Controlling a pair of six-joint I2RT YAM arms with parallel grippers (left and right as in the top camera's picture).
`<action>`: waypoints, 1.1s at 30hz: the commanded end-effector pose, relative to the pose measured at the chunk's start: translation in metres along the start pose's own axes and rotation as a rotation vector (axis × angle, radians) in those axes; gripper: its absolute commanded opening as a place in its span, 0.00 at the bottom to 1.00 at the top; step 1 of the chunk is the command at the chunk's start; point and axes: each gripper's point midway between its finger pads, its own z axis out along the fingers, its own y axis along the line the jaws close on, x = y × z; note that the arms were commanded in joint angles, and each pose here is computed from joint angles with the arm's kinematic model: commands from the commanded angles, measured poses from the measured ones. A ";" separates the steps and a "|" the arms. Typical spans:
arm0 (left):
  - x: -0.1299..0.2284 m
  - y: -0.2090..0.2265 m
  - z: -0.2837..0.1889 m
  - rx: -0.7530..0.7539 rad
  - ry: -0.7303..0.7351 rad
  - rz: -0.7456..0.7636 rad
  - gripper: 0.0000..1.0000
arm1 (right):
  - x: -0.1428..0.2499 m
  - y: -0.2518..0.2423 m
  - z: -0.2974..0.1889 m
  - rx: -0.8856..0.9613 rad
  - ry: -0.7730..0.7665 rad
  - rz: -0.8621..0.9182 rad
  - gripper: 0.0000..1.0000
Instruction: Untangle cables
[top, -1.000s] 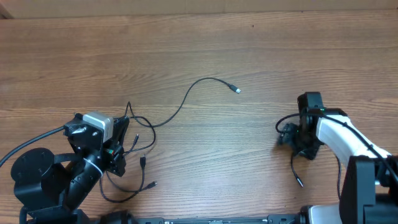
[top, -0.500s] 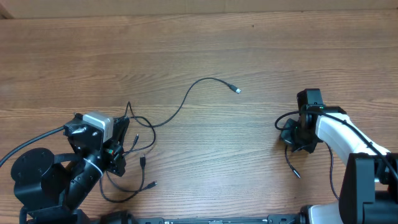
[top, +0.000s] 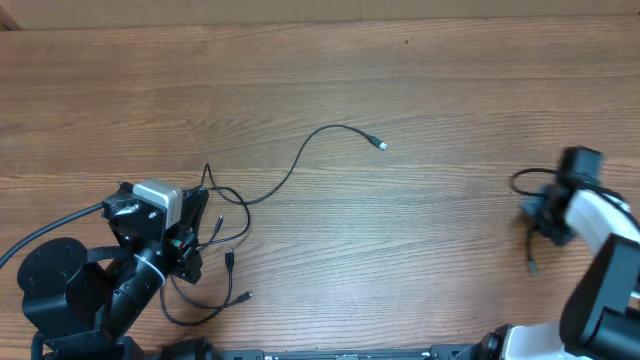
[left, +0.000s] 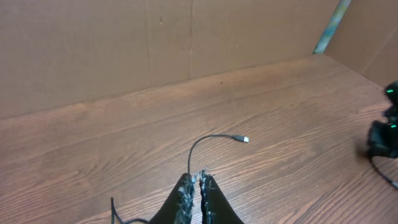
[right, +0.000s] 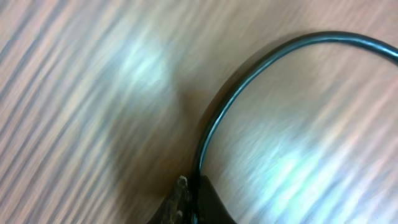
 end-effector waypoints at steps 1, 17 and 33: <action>-0.009 -0.003 -0.007 -0.001 -0.028 0.030 0.08 | 0.021 -0.057 0.033 0.111 0.108 0.163 0.04; -0.032 -0.001 -0.008 -0.015 -0.117 0.093 0.09 | -0.053 -0.127 0.047 -0.091 -0.048 0.600 0.04; -0.039 -0.001 -0.009 -0.018 -0.142 0.100 0.06 | -0.122 -0.018 0.013 -0.356 -0.348 0.184 0.07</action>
